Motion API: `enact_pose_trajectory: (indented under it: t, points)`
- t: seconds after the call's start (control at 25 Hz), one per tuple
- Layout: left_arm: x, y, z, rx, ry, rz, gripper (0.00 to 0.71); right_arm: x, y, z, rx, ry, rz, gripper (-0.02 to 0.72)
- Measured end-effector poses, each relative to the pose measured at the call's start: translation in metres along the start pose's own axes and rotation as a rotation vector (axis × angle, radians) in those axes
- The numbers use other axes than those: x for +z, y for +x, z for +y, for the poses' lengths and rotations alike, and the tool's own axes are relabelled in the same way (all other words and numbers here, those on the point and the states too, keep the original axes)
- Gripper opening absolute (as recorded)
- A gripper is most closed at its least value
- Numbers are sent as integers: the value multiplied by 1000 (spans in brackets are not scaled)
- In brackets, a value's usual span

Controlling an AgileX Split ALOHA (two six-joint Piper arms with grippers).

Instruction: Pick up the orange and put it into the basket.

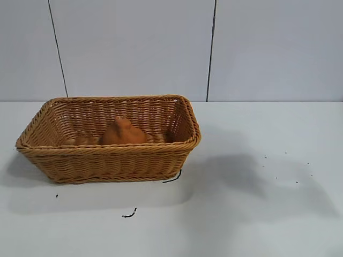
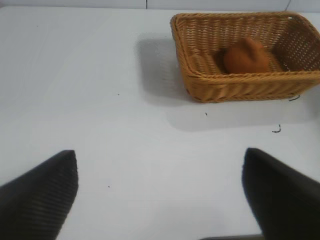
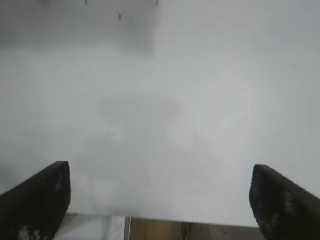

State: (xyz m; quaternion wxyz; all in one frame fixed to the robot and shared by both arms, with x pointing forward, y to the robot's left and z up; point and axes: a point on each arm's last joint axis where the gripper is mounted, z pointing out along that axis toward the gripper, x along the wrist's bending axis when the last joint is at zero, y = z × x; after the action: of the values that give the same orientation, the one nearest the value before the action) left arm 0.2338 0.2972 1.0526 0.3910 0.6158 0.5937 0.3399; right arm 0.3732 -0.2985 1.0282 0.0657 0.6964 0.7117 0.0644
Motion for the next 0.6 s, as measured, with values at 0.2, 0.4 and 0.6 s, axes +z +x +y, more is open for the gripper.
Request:
enact_pose_trajectory:
  t: [0.2,0.4,0.6]
  points:
    - [0,0,0,0,0,0,639,-13,1,-44,0,-304,-6,695]
    - [0,0,0,0,0,0,639,-33,2,-76,-1,-584,-7,695]
    - [0,0,0,0,0,0,639,-43,3,-98,-2,-739,-10,695]
